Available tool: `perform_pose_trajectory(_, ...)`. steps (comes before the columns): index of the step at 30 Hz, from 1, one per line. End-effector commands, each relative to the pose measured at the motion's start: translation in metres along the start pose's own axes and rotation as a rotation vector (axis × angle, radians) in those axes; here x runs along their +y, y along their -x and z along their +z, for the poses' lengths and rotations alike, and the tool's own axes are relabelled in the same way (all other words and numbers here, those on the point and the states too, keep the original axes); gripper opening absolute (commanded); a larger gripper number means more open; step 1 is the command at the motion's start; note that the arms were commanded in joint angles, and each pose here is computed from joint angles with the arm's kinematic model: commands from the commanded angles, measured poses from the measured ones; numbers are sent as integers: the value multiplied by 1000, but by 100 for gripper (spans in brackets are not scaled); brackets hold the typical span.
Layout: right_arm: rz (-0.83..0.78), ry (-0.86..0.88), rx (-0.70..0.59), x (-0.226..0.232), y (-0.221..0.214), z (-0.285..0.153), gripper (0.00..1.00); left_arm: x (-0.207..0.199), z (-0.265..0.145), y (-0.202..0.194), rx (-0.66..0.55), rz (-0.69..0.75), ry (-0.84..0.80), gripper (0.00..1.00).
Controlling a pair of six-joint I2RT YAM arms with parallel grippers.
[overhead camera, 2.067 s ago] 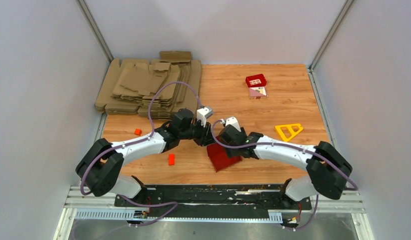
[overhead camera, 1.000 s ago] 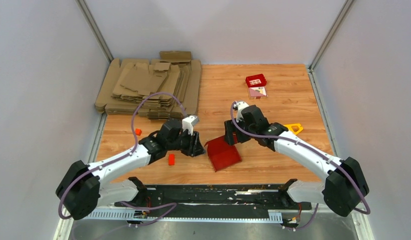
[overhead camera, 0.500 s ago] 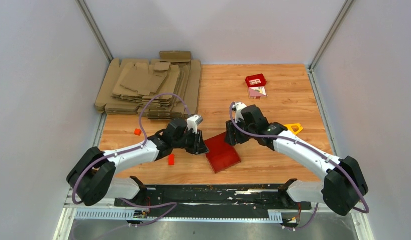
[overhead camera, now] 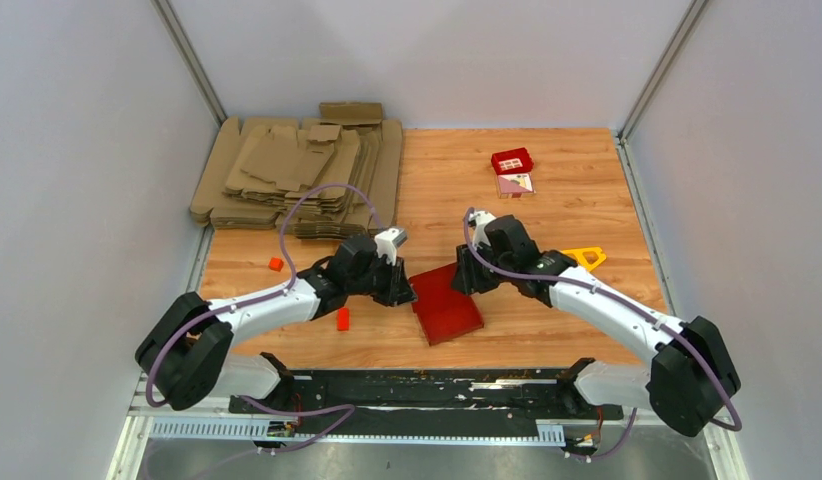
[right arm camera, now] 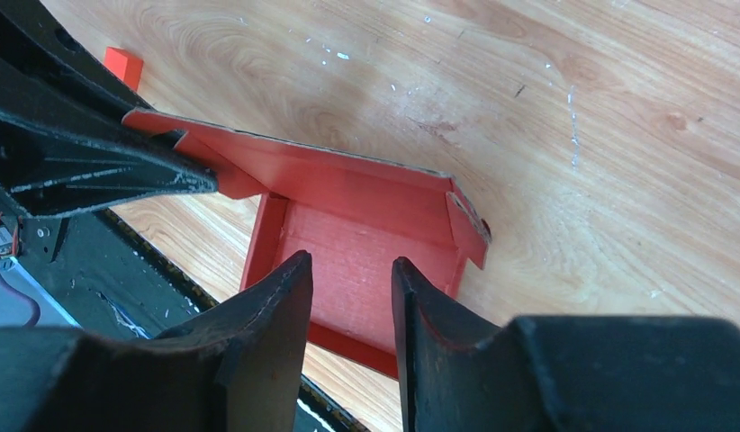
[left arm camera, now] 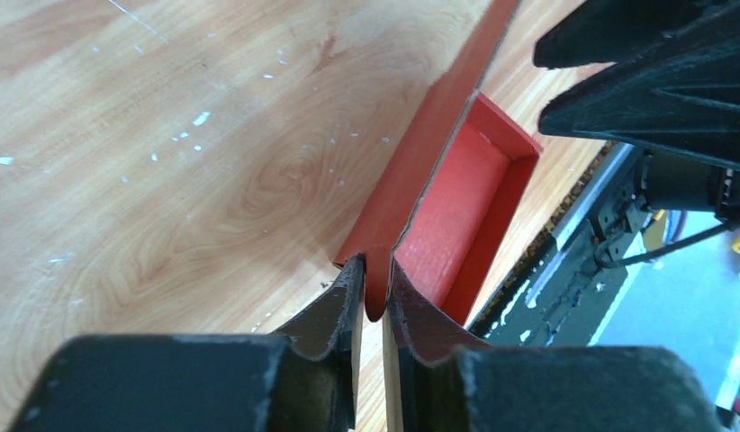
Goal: Fold the paper box
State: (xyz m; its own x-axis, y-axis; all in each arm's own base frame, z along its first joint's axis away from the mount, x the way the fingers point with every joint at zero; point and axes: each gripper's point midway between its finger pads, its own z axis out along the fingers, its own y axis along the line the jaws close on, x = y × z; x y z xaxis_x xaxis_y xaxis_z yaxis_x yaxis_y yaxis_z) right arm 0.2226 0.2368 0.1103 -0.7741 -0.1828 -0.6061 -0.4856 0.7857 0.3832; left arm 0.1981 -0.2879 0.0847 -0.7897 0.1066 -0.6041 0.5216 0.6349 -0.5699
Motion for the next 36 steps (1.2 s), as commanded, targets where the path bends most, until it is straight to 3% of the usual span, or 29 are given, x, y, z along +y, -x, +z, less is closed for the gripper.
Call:
perform_pose_trajectory(1, -8, -35, -78, 0, 19, -15, 38, -4, -9, 31, -65, 89, 45, 16)
perform_pose_trajectory(8, -28, -155, -207, -15, 37, -50, 49, 1, -18, 51, -18, 239, 130, 7)
perform_pose_trajectory(15, -49, -253, -287, -31, 44, -69, 63, 4, -7, 66, -43, 342, 131, 6)
perform_pose_trajectory(23, -33, -276, -288, -35, 54, -55, 61, 11, -6, 80, -59, 454, 180, 3)
perform_pose_trajectory(36, -65, -295, -152, -40, 58, -12, 52, 11, 2, 73, -42, 528, 196, 2)
